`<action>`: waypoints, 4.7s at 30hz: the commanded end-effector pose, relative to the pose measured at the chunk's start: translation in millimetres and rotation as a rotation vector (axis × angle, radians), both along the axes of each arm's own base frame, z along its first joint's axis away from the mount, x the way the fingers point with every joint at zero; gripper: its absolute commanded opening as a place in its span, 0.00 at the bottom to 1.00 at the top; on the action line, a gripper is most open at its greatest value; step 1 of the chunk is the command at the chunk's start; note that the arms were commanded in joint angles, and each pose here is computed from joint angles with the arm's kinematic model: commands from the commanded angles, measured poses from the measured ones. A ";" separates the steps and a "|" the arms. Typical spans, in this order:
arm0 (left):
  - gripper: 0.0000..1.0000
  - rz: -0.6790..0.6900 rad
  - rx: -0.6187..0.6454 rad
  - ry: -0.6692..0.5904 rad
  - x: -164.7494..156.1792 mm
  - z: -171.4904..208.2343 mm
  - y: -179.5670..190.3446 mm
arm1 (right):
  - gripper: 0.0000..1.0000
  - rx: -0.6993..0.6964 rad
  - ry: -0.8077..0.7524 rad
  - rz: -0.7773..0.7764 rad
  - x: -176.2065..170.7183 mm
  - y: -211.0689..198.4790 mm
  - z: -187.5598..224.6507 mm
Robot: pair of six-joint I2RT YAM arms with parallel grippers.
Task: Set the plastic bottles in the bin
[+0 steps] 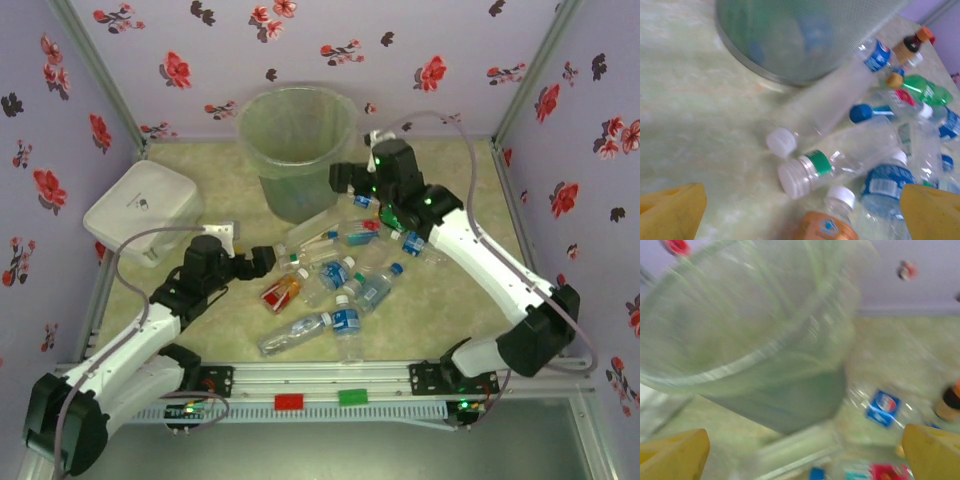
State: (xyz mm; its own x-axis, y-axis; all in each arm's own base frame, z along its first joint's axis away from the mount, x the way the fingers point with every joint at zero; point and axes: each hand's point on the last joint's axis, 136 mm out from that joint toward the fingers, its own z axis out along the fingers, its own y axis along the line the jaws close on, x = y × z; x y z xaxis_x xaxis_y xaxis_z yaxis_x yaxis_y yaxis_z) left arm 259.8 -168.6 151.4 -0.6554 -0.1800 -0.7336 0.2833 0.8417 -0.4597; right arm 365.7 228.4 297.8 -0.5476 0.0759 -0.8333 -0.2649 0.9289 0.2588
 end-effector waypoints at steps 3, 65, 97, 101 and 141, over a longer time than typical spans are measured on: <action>1.00 -0.177 0.080 0.074 -40.6 -9.2 -27.3 | 1.00 -0.052 -0.003 -0.252 -7.3 -51.9 -41.3; 0.83 -0.485 0.623 0.363 -160.8 -115.1 -58.9 | 1.00 -0.156 -0.020 -0.343 -13.8 -81.2 -65.3; 0.46 -0.503 0.484 0.224 -154.5 -66.5 -71.6 | 1.00 -0.132 -0.023 -0.356 -14.8 -82.9 -72.2; 0.43 -0.425 0.416 0.099 -132.6 -25.3 -76.1 | 1.00 -0.139 -0.012 -0.355 -12.4 -81.6 -75.7; 0.36 -0.096 0.416 -0.500 198.4 261.7 -88.9 | 1.00 -0.024 0.040 -0.371 -32.6 -103.6 -108.9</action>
State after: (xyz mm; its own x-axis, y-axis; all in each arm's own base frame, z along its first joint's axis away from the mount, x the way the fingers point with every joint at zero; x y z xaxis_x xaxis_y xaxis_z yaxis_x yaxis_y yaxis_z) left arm 453.7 -248.3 442.4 -0.1144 0.1465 -0.9826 0.3966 0.9136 0.0901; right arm 335.3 130.8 184.8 -0.5434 0.2249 -0.8088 0.0823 0.9731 0.2153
